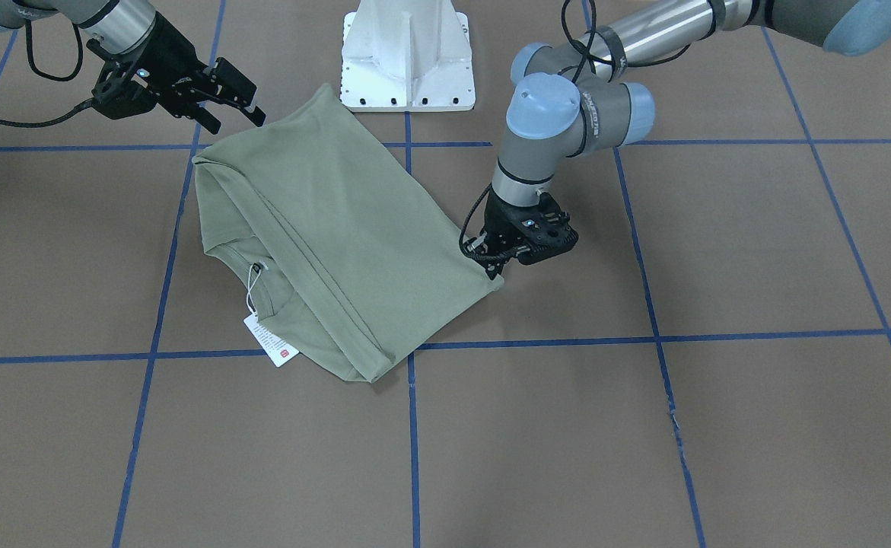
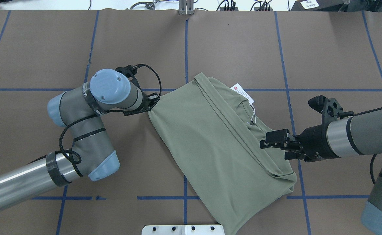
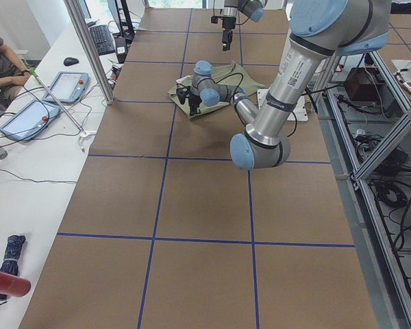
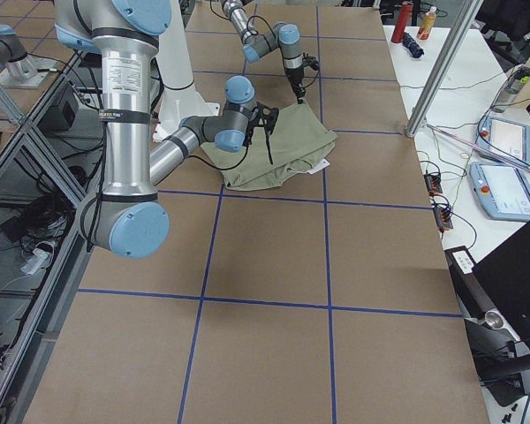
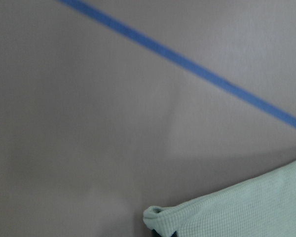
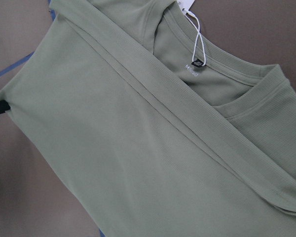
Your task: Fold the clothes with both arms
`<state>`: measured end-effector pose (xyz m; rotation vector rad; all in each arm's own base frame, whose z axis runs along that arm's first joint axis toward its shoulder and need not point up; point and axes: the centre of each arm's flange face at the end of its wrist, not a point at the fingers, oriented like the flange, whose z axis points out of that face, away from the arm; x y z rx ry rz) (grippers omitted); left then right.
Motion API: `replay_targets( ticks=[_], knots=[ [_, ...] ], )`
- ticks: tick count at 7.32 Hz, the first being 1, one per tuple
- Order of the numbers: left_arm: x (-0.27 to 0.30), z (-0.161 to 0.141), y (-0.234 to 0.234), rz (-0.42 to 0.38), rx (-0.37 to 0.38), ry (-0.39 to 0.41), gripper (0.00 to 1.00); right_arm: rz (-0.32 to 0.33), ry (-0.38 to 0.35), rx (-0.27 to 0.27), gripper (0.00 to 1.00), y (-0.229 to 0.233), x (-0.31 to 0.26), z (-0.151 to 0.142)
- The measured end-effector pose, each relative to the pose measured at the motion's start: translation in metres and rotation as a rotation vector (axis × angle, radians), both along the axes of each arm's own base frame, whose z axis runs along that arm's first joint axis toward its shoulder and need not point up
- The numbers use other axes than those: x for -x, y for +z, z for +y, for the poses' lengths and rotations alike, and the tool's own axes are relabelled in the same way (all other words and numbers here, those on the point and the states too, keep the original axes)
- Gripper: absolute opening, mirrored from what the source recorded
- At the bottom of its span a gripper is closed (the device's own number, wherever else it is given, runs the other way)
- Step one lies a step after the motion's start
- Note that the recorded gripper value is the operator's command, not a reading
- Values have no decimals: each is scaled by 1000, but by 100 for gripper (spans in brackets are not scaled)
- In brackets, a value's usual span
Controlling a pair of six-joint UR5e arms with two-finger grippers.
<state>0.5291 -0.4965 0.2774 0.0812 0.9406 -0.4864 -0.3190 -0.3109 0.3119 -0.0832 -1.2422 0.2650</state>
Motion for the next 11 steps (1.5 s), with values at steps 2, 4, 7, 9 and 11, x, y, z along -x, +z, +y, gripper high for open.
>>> replay_targets(
  ticks=[2,4,7,9,11],
  knots=[
    [9,-75,17,-10,-82,-35,0,-2,3,-4,100,-1,1,0],
    [22,-133,14,-15,-166,-55,0,-3,3,-5,100,-2,1,-1],
    [0,-189,5,8,-267,-98,0,-8,3,-9,100,-4,0,0],
    [-14,-208,2,33,-320,-130,99,-10,2,-11,100,-6,-1,0],
    [-16,-214,4,18,-356,-121,100,-9,1,-10,100,-5,0,0]
  ],
)
